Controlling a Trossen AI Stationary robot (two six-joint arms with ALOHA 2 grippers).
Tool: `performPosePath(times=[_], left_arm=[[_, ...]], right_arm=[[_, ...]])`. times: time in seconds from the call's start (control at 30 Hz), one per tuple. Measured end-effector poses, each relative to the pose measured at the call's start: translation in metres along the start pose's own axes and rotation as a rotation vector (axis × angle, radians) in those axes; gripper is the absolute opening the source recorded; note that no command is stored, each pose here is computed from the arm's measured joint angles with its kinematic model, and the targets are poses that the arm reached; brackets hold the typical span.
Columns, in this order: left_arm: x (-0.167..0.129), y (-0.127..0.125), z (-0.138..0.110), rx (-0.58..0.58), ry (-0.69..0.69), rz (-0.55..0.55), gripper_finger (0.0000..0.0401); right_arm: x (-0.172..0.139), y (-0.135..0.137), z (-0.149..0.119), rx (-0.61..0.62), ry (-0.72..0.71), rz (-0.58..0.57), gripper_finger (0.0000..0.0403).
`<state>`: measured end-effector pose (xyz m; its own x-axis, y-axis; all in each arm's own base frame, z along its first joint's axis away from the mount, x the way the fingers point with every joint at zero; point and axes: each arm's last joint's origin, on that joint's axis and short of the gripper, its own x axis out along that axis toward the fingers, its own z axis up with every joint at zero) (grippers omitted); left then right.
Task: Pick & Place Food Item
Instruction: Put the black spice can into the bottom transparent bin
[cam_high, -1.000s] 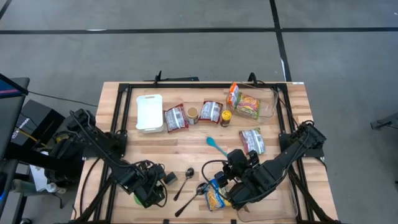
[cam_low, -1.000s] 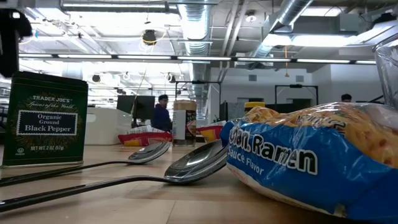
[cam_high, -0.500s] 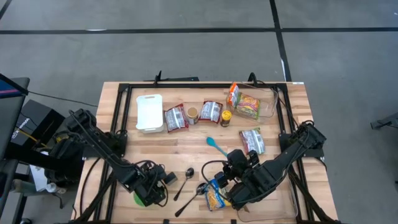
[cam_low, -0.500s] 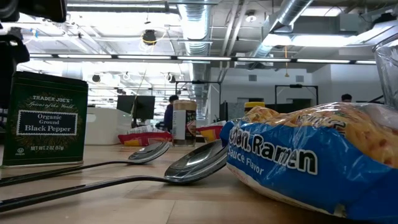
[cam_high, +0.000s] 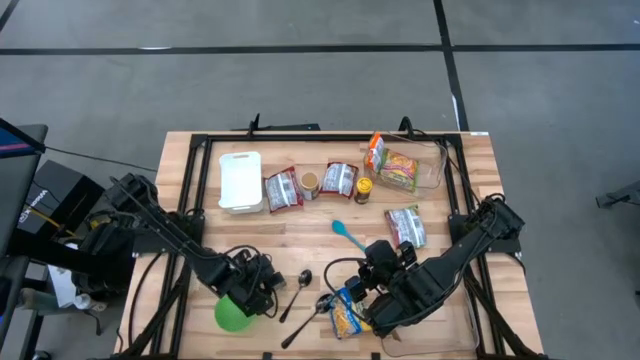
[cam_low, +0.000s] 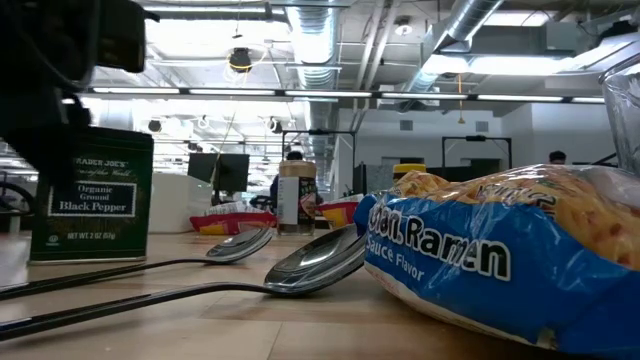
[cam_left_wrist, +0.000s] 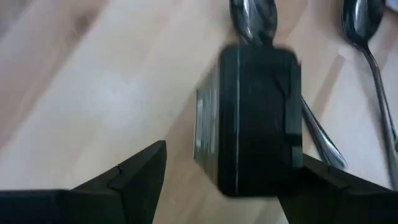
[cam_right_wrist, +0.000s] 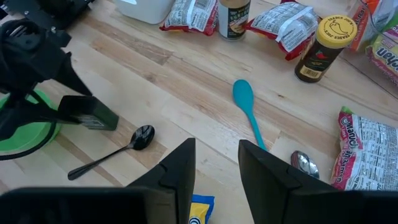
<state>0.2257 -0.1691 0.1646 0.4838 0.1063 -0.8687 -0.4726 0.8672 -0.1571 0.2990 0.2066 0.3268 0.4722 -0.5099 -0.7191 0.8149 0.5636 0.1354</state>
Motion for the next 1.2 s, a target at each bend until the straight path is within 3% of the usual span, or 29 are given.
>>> performPosePath(times=[0.3, 0.77, 1.2], left_arm=[[0.006, 0.000, 0.022, 0.197, -0.129, -0.012, 0.0264], [0.007, -0.003, 0.018, 0.199, 0.044, -0.136, 0.0264], [0.005, 0.007, 0.007, 0.080, 0.142, -0.019, 0.0264]], right_arm=[[0.000, 0.000, 0.000, 0.000, 0.000, 0.000, 0.0116], [0.000, 0.000, 0.000, 0.000, 0.000, 0.000, 0.0116], [0.005, 0.003, -0.005, -0.010, -0.001, -0.014, 0.0116]])
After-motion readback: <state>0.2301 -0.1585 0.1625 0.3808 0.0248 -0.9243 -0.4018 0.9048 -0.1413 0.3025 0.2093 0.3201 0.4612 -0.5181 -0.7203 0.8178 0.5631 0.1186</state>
